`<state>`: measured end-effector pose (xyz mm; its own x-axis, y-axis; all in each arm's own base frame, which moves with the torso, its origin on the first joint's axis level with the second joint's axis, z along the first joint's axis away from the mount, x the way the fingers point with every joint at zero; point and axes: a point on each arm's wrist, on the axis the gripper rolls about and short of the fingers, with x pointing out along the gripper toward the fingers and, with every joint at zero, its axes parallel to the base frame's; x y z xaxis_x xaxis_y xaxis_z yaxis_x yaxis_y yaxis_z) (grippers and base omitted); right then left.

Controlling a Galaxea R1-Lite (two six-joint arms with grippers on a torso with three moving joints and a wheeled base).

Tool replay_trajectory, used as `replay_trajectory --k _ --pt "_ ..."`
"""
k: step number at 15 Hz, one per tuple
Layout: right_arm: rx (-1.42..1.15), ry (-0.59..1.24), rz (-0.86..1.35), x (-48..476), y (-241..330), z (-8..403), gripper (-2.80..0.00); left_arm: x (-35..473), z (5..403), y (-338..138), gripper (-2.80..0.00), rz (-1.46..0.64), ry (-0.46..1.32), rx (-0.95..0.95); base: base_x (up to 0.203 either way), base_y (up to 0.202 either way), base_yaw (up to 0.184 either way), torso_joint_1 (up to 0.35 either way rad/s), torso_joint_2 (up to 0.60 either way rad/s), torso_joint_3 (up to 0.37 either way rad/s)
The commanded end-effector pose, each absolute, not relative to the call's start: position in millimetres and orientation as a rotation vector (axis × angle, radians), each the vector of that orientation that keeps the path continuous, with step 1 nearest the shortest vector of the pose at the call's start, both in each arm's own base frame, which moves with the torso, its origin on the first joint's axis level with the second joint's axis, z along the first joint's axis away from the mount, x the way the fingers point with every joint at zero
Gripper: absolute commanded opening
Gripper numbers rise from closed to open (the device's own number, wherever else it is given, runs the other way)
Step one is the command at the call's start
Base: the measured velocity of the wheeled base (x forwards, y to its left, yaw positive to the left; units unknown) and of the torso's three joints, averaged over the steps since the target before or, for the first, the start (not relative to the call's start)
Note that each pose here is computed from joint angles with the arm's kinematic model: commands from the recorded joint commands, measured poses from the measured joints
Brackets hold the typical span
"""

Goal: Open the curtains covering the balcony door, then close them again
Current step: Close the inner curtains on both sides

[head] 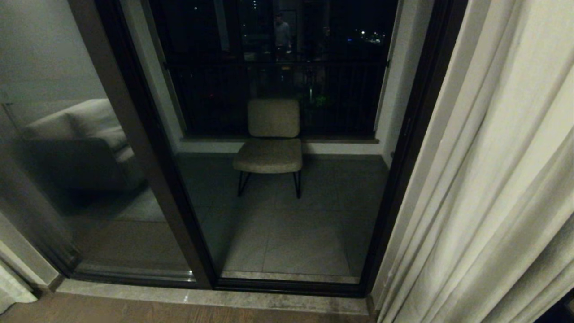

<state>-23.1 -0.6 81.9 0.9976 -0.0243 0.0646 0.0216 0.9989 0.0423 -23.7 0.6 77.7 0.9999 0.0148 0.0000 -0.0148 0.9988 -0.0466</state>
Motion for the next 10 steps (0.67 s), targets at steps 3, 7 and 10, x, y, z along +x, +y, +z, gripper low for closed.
replay_trajectory --k 3,7,10 --pt "0.044 -0.065 -0.023 -23.0 -0.6 82.1 -2.8 -23.7 77.6 0.6 -2.8 0.015 0.0 -0.048 0.0 0.0 0.0 0.0 0.0 0.0" --pt "0.045 -0.065 -0.023 -23.0 -0.6 82.1 -2.8 -23.7 77.6 0.6 -2.8 0.015 0.0 -0.048 0.0 0.0 0.0 0.0 0.0 0.0" --pt "0.045 -0.065 -0.023 -23.0 -0.6 82.1 -2.8 -23.7 77.6 0.6 -2.8 0.015 0.0 -0.048 0.0 0.0 0.0 0.0 0.0 0.0"
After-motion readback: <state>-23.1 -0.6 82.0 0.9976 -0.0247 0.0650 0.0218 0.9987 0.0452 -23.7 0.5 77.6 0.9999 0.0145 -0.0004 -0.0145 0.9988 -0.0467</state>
